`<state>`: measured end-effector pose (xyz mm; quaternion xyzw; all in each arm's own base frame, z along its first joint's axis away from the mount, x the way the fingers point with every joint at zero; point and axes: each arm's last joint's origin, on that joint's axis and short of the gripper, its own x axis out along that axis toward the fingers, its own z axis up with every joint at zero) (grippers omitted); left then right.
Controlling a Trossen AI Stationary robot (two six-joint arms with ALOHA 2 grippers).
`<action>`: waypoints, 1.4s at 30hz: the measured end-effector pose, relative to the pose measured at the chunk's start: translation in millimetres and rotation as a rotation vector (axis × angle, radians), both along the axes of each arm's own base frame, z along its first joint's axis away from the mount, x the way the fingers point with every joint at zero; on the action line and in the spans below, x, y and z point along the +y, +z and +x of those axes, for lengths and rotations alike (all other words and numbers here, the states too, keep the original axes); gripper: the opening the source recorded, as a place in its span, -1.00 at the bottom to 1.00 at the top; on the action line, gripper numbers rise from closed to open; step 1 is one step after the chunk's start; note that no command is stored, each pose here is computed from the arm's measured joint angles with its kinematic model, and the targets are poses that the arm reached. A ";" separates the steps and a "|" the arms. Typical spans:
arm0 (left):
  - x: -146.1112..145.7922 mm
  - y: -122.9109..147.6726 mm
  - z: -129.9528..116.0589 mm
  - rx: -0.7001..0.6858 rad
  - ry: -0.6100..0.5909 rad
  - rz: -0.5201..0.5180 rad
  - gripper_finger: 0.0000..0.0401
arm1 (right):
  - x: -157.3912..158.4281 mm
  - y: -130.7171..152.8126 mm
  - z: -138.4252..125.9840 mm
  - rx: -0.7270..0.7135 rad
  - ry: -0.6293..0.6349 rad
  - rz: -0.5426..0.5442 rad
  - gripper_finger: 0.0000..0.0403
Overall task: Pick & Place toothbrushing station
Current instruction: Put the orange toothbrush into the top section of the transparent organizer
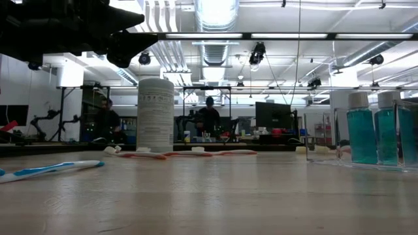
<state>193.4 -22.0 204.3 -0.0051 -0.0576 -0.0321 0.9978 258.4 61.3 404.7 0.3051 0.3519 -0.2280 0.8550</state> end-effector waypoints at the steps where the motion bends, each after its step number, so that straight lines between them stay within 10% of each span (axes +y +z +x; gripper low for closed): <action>1: 0.0 -0.2 0.0 0.002 0.000 0.000 0.59 | 2.0 4.4 -0.9 -0.039 0.020 -0.038 -0.36; 12: 0.0 -1.7 0.2 0.018 0.000 0.002 0.59 | 20.5 20.0 -7.2 -0.233 0.094 -0.405 -0.44; 42: -0.1 -3.2 0.3 0.033 0.000 0.004 0.59 | 39.6 -54.9 -13.9 -0.585 0.082 -0.821 -0.50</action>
